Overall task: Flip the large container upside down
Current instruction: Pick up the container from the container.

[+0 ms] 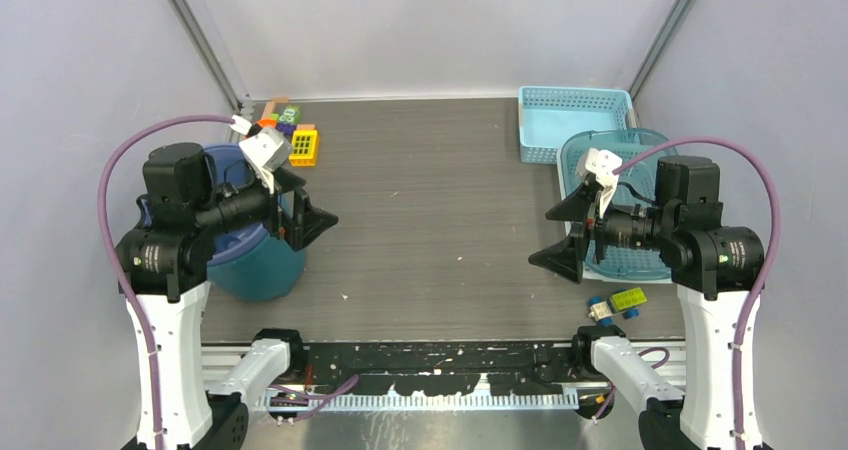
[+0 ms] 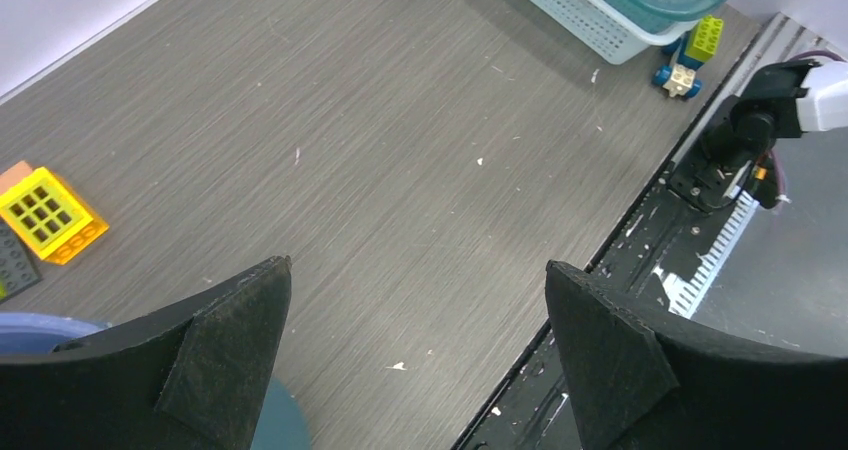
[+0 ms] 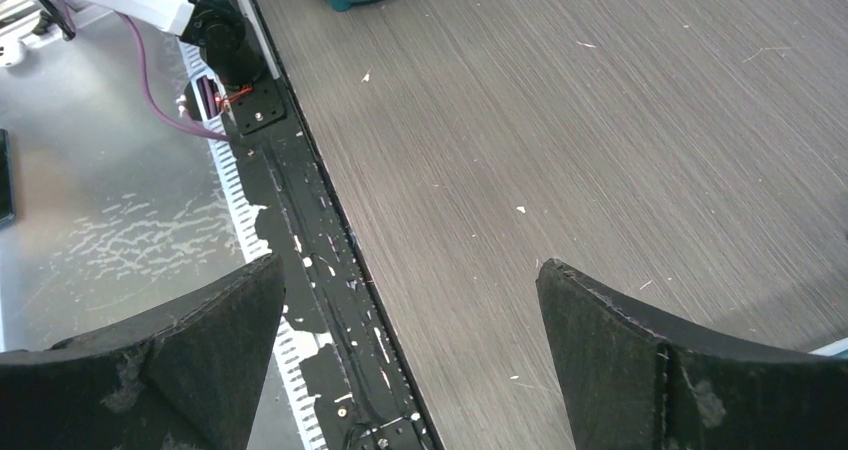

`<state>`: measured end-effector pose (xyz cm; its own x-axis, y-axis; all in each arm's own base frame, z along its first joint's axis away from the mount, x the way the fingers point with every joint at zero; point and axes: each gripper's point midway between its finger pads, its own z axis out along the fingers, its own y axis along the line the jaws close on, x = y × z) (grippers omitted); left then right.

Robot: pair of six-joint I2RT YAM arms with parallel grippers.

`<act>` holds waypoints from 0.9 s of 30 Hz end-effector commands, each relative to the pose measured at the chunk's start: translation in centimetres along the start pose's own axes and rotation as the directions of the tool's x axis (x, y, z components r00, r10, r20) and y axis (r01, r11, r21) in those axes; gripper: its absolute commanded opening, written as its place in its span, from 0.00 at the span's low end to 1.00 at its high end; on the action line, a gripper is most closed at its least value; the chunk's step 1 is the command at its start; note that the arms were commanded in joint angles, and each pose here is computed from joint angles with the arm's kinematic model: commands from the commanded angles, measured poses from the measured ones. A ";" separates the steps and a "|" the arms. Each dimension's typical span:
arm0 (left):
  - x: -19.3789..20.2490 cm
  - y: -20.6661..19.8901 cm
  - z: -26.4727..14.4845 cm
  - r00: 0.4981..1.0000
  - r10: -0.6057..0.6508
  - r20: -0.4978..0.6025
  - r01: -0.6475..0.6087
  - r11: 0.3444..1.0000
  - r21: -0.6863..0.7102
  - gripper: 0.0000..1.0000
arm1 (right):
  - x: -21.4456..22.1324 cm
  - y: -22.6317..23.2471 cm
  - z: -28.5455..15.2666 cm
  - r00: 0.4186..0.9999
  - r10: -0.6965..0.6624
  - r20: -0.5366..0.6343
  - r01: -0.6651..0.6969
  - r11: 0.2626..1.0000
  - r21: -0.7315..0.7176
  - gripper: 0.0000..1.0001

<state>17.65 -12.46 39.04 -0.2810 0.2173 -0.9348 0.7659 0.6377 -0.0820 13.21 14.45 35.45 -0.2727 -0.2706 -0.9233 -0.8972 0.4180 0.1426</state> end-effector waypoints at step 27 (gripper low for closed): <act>3.8 10.4 -1.4 0.973 -0.066 -0.220 -0.049 0.878 -0.477 1.00 | 2.3 -8.2 2.8 0.992 0.125 0.033 -0.129 0.962 0.241 1.00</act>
<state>23.32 -5.14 35.80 -0.4126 0.3330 -0.8479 0.4625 0.8785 0.1200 20.18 12.82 30.32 -0.4224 -0.1969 -0.8847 -0.7408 0.6375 0.2118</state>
